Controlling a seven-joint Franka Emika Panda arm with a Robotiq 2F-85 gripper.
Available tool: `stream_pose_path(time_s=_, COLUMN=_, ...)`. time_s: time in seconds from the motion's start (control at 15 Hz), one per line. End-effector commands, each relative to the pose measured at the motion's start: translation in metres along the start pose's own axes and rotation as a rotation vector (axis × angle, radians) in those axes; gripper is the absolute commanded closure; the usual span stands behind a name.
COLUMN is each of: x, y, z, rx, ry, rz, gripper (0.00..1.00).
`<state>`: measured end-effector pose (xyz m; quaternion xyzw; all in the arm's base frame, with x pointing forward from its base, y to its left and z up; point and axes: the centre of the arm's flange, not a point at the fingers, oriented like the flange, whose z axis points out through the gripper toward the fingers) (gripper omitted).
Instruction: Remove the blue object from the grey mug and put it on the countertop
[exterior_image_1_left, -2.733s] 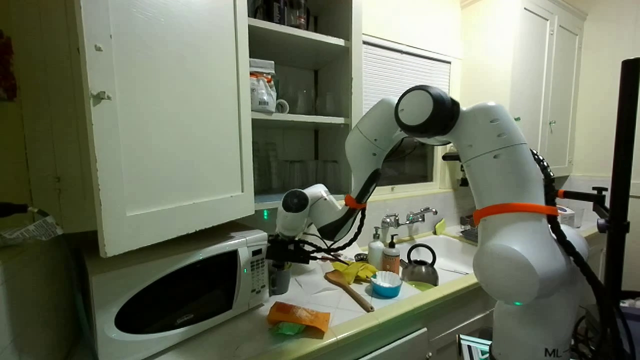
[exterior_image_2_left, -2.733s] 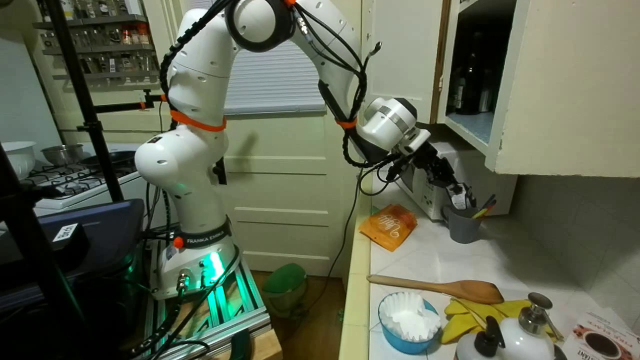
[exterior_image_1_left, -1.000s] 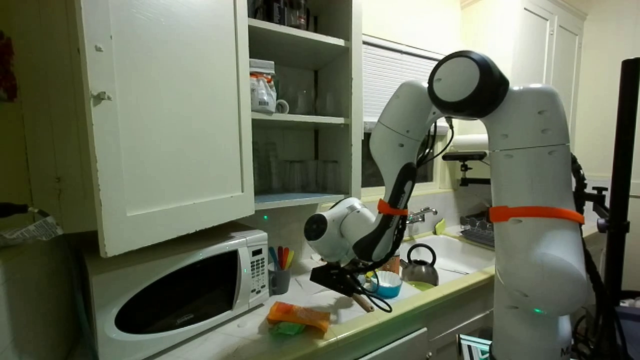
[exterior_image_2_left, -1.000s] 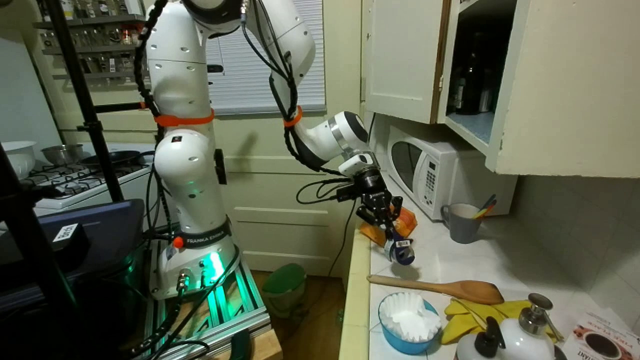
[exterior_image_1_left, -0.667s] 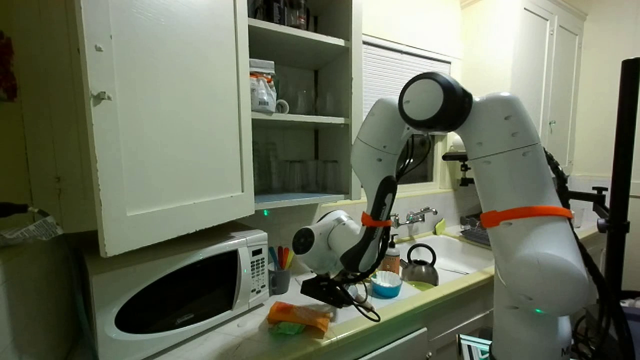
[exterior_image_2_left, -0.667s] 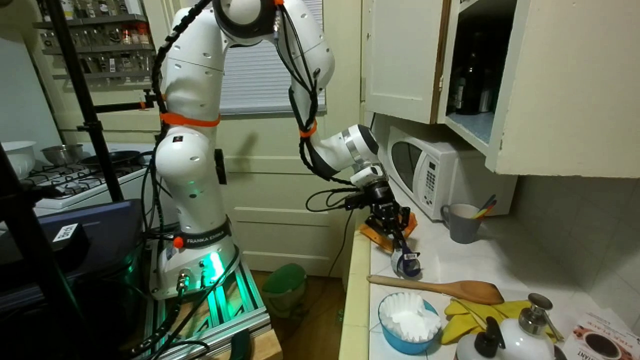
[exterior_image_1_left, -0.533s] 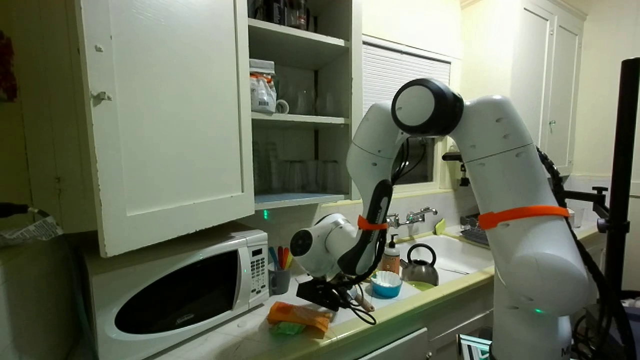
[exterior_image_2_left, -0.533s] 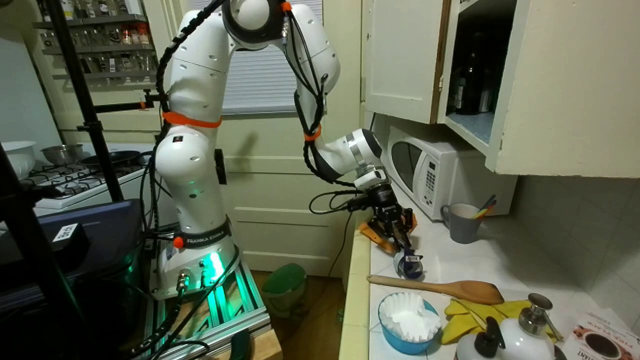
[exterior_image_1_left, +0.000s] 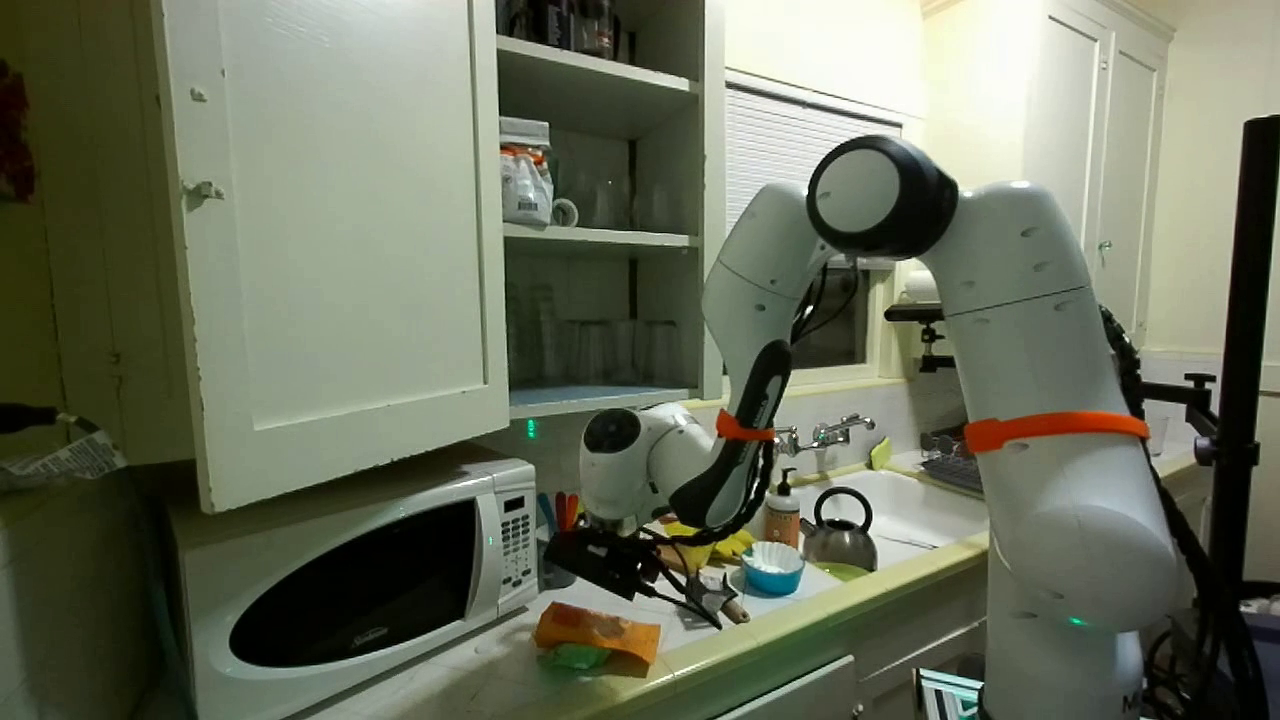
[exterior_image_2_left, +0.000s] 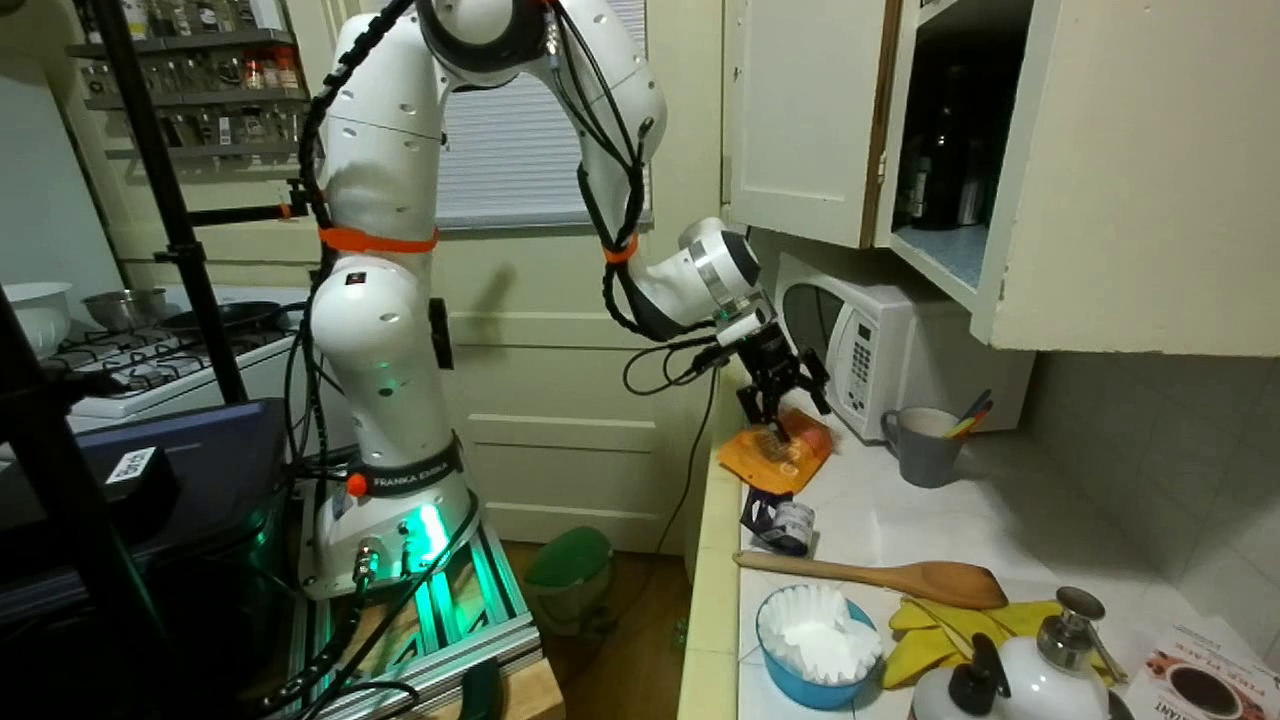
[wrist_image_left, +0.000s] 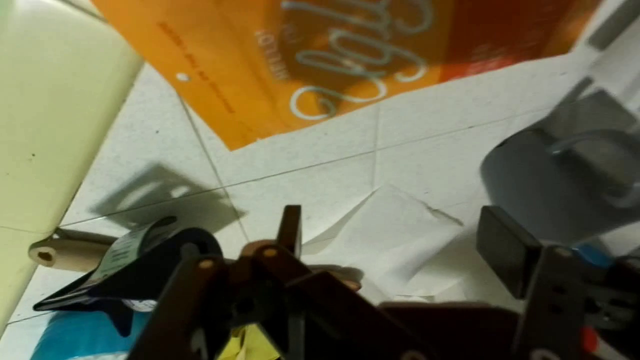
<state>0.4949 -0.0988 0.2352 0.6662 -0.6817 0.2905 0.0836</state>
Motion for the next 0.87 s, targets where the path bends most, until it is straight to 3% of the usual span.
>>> stream_pose_path(time_s=0.0, x=0.013, y=0.024, z=-0.068, rx=0.131, ry=-0.155, rz=-0.048, gripper=0.0)
stream_pose_path(time_s=0.67, x=0.067, y=0.126, z=-0.136, rx=0.398, ry=-0.445, rz=-0.536, gripper=0.0)
stream_pose_path(time_s=0.73, x=0.019, y=0.115, z=-0.088, rx=0.369, ry=-0.393, rz=-0.471, gripper=0.0)
stream_pose_path(time_s=0.8, x=0.023, y=0.118, z=-0.086, rx=0.376, ry=-0.396, rz=-0.473, gripper=0.0)
